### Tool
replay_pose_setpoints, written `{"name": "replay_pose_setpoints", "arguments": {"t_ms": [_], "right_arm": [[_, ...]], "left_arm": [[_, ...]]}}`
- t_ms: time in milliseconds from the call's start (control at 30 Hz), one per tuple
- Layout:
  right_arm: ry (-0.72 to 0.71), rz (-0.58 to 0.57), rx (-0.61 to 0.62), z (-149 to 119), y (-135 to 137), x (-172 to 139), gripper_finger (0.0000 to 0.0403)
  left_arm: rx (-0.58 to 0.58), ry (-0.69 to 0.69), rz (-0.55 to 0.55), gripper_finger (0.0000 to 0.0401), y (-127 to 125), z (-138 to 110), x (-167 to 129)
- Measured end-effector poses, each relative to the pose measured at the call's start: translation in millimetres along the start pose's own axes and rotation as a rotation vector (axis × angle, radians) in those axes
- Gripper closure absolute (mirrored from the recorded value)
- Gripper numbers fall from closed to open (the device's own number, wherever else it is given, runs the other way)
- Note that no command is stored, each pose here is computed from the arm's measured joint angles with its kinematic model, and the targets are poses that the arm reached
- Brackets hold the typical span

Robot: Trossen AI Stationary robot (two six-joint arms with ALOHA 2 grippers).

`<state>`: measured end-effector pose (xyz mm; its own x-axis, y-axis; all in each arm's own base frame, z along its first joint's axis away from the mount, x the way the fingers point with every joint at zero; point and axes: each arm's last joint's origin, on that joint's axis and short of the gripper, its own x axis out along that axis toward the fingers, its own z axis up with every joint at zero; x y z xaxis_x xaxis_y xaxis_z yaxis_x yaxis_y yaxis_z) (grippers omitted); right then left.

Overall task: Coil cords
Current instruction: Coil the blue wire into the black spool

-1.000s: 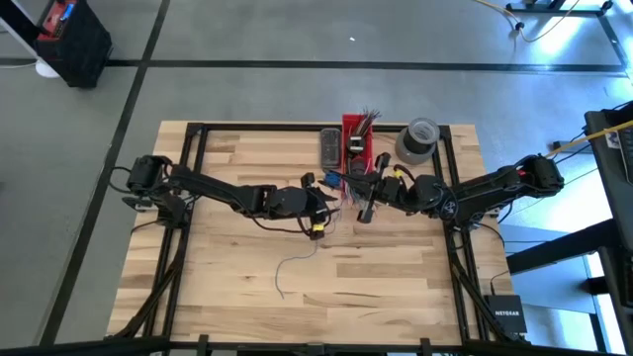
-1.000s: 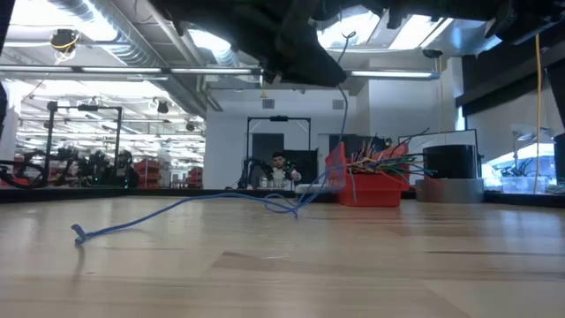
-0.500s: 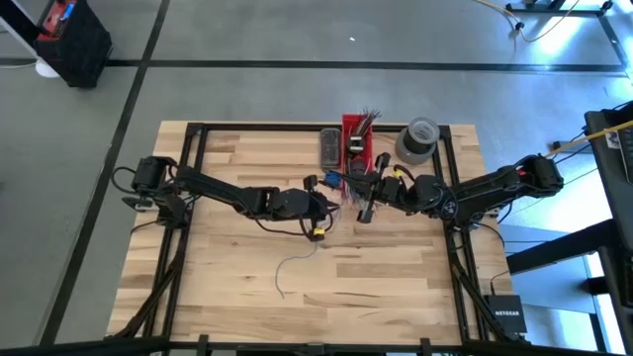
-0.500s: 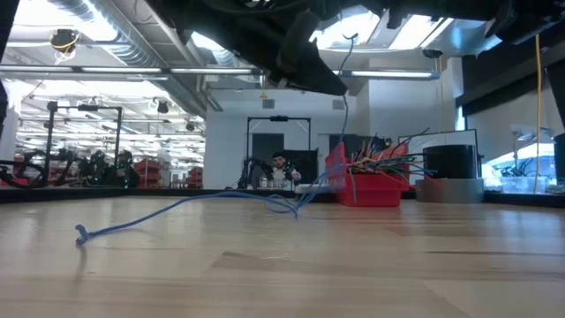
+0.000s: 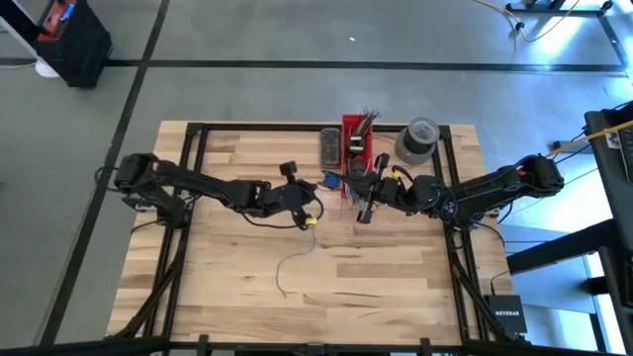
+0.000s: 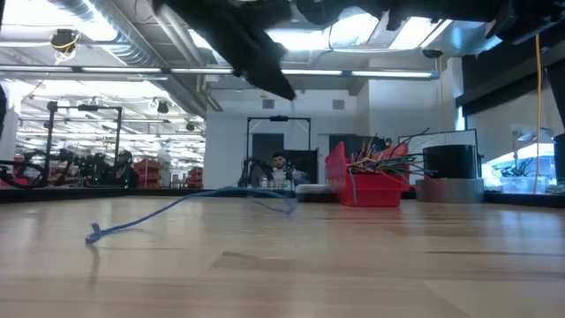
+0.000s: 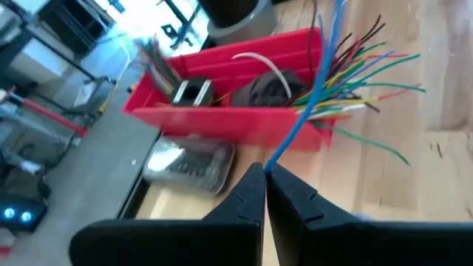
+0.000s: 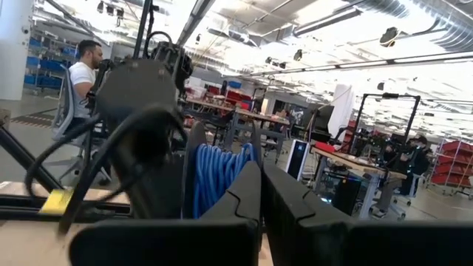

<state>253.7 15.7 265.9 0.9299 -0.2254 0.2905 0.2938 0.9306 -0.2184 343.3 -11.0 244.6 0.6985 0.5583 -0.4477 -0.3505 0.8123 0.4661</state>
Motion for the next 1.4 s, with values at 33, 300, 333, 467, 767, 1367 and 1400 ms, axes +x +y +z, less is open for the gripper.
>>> {"name": "replay_pose_setpoints", "arguments": {"t_ms": [33,300,333,467,767,1367,1400], "right_arm": [[-0.001,0.000,-0.001,0.1,0.0,0.0,0.0395],[0.068,0.025,-0.044,-6.9,2.3,-0.3,0.0395],[0.073,0.026,-0.052,-7.4,2.4,-0.3,0.0395],[0.080,0.031,-0.105,-8.3,2.8,-0.3,0.0395],[0.195,0.024,-0.243,-21.2,-3.4,0.8,0.0395],[0.251,-0.034,-0.232,-27.1,-11.1,1.8,0.0395],[0.249,-0.035,-0.232,-26.9,-11.0,1.8,0.0395]], "left_arm": [[-0.004,0.012,-0.002,0.0398,4.5,0.3,-6.8],[-0.081,-0.007,0.021,0.0400,52.6,8.1,-57.9],[-0.099,-0.022,0.027,0.0400,59.5,9.5,-64.5],[-0.189,-0.110,-0.011,0.0400,83.1,14.8,-91.1],[-0.357,-0.263,-0.263,0.0400,90.8,26.7,-101.1],[-0.455,-0.430,-0.387,0.0398,39.5,47.3,-31.9],[-0.454,-0.426,-0.386,0.0398,37.4,46.5,-28.3]]}}
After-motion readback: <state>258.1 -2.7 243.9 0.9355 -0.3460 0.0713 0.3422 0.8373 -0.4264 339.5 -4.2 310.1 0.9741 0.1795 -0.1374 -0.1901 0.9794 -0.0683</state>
